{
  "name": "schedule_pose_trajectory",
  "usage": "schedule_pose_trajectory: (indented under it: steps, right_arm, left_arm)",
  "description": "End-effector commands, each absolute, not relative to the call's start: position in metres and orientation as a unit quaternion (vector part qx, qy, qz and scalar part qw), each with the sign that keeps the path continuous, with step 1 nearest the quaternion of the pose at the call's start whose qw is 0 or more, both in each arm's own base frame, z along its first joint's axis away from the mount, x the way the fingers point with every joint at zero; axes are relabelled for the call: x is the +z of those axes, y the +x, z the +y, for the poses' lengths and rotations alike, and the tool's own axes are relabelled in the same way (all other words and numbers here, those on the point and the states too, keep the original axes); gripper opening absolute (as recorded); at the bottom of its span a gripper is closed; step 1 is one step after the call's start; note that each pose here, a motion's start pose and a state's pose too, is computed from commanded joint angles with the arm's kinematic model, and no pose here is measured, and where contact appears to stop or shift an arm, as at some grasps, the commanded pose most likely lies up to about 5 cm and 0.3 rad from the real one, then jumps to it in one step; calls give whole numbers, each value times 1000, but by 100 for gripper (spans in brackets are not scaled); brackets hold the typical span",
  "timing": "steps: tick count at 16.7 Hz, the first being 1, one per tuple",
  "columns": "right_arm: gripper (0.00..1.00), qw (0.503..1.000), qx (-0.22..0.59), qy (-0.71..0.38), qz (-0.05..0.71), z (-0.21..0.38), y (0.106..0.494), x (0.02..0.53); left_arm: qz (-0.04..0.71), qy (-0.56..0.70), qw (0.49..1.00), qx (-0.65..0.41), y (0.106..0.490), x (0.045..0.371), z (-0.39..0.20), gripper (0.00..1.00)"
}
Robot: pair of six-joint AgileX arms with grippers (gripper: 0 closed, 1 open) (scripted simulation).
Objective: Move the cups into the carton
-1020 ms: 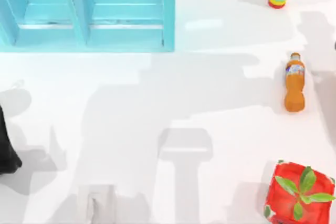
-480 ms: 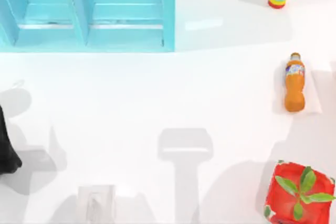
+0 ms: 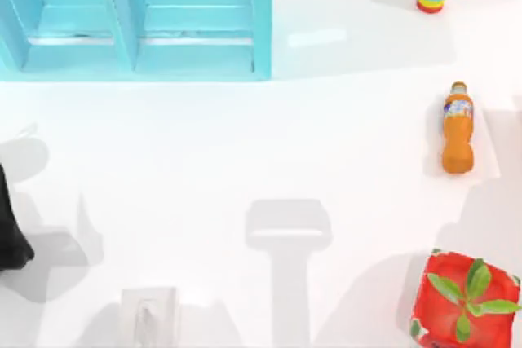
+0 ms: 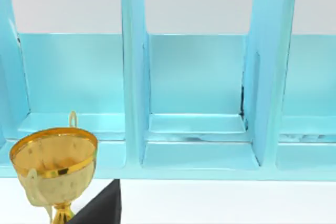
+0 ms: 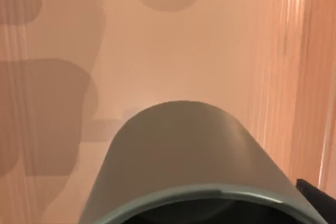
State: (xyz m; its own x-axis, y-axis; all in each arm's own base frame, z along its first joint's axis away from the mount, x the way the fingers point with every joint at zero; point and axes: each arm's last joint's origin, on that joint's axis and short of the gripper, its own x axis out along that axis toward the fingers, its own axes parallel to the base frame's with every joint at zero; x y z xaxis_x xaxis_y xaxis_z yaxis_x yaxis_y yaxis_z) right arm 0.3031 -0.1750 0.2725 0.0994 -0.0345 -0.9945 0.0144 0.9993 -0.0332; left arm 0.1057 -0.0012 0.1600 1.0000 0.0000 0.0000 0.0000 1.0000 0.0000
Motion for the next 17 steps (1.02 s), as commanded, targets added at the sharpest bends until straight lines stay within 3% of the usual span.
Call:
schedule_pose_trajectory:
  steps: [6,11,17]
  right_arm:
    - [0,741,-15,-9,671,-169,305,223]
    - [0,741,-15,-9,671,-168,305,218]
    - [45,741,-15,-9,671,-168,305,218]
  left_arm:
    - [0,0,1000,0,106,160,-1,100]
    - [0,0,1000,0,106,160,-1,100]
    - [0,0,1000,0,106,160,-1,100]
